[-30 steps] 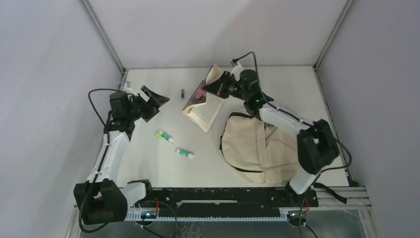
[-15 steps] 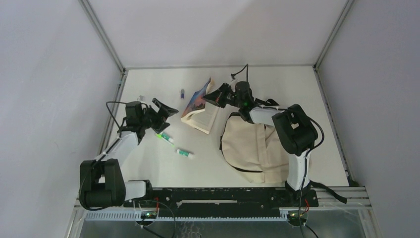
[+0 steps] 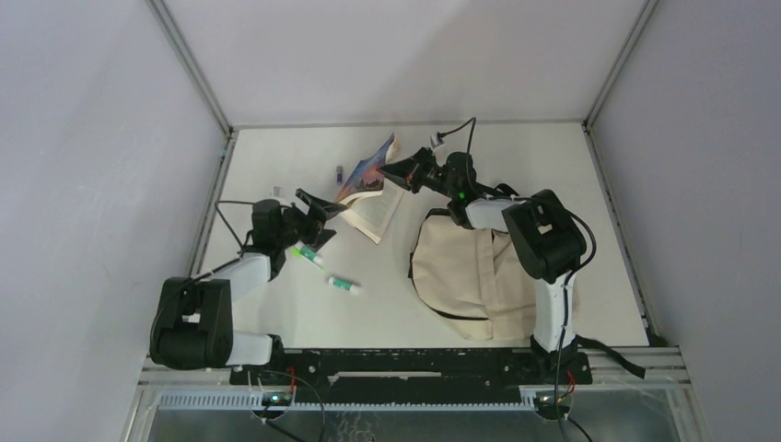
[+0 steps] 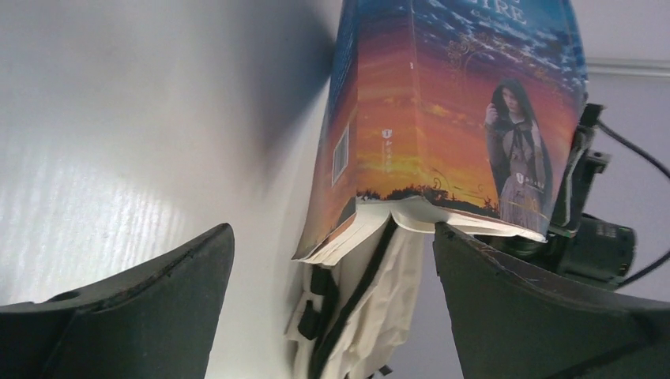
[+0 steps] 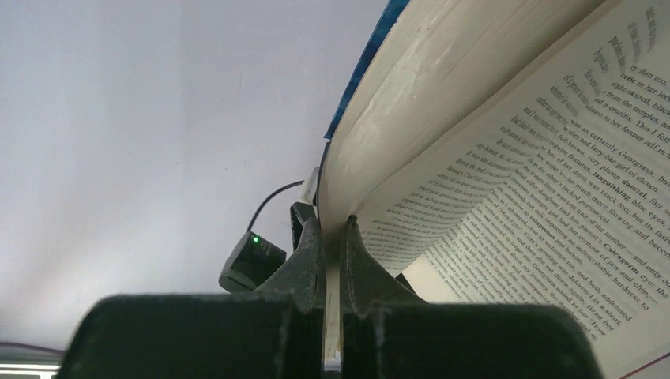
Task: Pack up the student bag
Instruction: Pick up the book from the center of the board.
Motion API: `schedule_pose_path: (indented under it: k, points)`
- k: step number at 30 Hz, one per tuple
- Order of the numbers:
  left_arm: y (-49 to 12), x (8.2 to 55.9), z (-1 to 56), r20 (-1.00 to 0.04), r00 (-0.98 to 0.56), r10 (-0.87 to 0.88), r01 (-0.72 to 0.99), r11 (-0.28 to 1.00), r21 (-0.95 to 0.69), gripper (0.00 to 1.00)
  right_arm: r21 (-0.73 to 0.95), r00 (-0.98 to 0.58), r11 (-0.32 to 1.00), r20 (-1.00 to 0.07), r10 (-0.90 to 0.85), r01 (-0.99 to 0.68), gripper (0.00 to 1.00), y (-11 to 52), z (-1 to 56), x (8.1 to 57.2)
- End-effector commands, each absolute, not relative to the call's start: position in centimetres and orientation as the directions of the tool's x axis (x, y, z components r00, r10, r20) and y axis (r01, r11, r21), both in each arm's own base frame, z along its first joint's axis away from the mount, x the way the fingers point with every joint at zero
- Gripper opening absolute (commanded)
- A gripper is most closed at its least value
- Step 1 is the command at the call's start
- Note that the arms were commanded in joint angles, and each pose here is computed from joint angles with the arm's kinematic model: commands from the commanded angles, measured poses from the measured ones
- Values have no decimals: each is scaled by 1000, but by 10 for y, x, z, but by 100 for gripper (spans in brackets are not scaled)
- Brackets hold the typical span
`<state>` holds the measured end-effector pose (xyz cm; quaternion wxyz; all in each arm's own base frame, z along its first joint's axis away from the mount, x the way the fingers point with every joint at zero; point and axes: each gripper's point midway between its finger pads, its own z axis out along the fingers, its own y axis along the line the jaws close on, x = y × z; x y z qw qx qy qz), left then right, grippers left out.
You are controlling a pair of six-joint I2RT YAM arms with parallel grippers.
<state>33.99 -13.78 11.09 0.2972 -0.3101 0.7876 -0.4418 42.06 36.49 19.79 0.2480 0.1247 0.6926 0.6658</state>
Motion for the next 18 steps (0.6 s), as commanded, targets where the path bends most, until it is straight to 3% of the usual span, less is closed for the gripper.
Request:
schedule_pose_path:
  k: [1, 13, 18]
  points:
    - [-143, 353, 147, -180, -549, -816, -92, 273, -958, 100, 937, -837, -98, -248, 488, -335, 0, 367, 269, 404]
    - [-132, 318, 166, -184, -473, -862, -23, 221, -975, 99, 942, -837, -98, -234, 495, -321, 0, 368, 263, 408]
    - [-129, 323, 170, -178, -455, -872, -50, 224, -973, 100, 943, -837, -97, -233, 494, -320, 0, 368, 262, 408]
